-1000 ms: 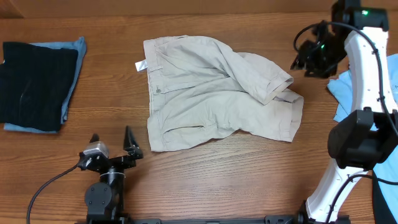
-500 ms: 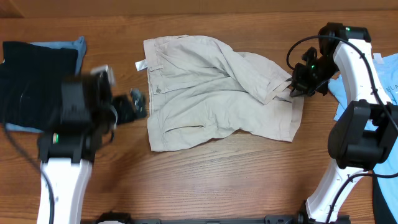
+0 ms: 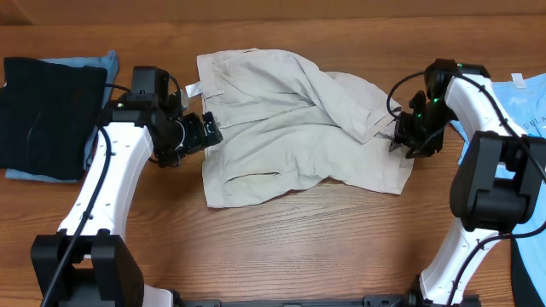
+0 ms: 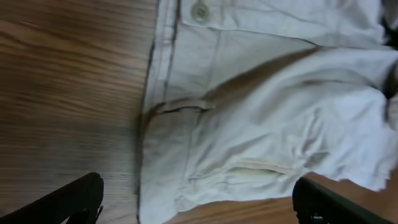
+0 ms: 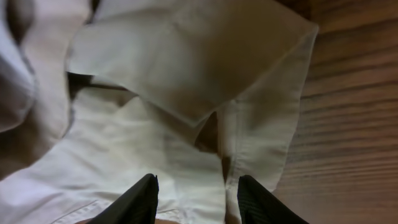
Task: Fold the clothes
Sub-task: 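Move the left gripper to the shorts' left waistband edge and grasp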
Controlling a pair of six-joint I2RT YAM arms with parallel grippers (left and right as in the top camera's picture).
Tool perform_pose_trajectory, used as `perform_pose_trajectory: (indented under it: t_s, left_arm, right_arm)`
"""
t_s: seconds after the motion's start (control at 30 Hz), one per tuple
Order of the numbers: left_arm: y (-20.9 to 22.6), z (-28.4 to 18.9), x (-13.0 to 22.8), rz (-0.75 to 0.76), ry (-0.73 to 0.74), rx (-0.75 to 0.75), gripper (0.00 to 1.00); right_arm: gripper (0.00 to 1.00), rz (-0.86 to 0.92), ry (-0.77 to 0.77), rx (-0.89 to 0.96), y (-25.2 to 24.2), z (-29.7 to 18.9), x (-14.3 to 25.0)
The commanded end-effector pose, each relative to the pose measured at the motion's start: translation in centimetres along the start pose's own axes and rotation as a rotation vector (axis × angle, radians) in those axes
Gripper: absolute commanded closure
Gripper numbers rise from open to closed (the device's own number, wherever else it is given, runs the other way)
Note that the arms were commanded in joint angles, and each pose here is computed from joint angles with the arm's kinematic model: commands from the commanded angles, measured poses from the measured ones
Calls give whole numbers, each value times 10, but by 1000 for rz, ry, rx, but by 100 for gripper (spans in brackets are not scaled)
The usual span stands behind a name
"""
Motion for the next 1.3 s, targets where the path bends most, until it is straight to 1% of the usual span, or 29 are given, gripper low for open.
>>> perform_pose_trajectory:
  t_s: [0.0,0.03,0.07,0.13,0.17,0.2,0.23,0.3,0.37,0.53,0.63,0.73,0.93,1.07,1.1,1.13,1.17,1.2,1.23,1.27]
  left_arm:
    - [6,15,-4,-6,5,-83,0]
    - [7,20,-5,-10,22,-90,0]
    - [8,25,-5,-14,37,-97,0]
    - [11,37,-6,-23,73,-106,0]
    - [13,45,-5,-27,105,-110,0]
    - [14,54,-5,-34,145,-108,0]
    - [14,60,-4,-38,173,-93,0]
    - [14,69,-2,-51,222,-59,0]
    - [14,71,-2,-45,230,-58,0]
    - [14,71,-3,-39,225,-55,0]
    - [17,71,-6,-33,194,-88,0]
    - [17,72,-9,-32,170,-101,0]
    - [19,74,-8,-40,169,-119,0]
    - [24,78,-2,-45,188,-134,0]
    - [25,79,-1,-47,193,-136,4]
    - [25,79,0,-47,196,-137,17]
    - [25,79,0,-47,195,-137,35]
    - [25,79,0,-47,195,-136,45]
    - [25,79,0,-47,196,-136,47]
    - [24,79,0,-49,202,-123,37]
  right_arm:
    - [55,-11,-49,15,-2,10,1]
    - [55,-15,-57,15,-3,14,1]
    - [58,-16,-64,15,-3,15,0]
    - [80,-18,-76,14,-3,15,-2]
    - [86,-18,-78,14,-3,15,-2]
    - [89,-19,-79,14,-3,15,-2]
    - [96,-19,-82,14,-3,15,-3]
    - [96,-24,-84,35,-4,15,-3]
    - [96,-19,-79,113,-11,13,-2]
    - [96,18,-77,113,-22,0,-3]
    - [96,50,-88,104,-31,-17,-5]
    - [96,63,-89,103,-35,-24,-5]
    - [96,88,6,183,-42,-24,9]
    - [96,96,51,181,-43,-24,16]
    - [96,96,52,181,-43,-24,16]
    - [96,96,48,181,-43,-24,15]
    - [96,95,45,181,-43,-24,15]
    - [96,95,45,181,-43,-24,15]
    - [96,95,45,181,-43,-24,15]
    - [96,95,45,181,-43,-24,15]
Point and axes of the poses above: each gripper's point midway between its finger pads, its own z axis out along the fingers, its own y axis along the line the jaws close on, x = y × z, the point moved 10 cm from there along -z, back along the fingers, and after that the axes turned 8 degrees about -z, right-handed, at the moved point
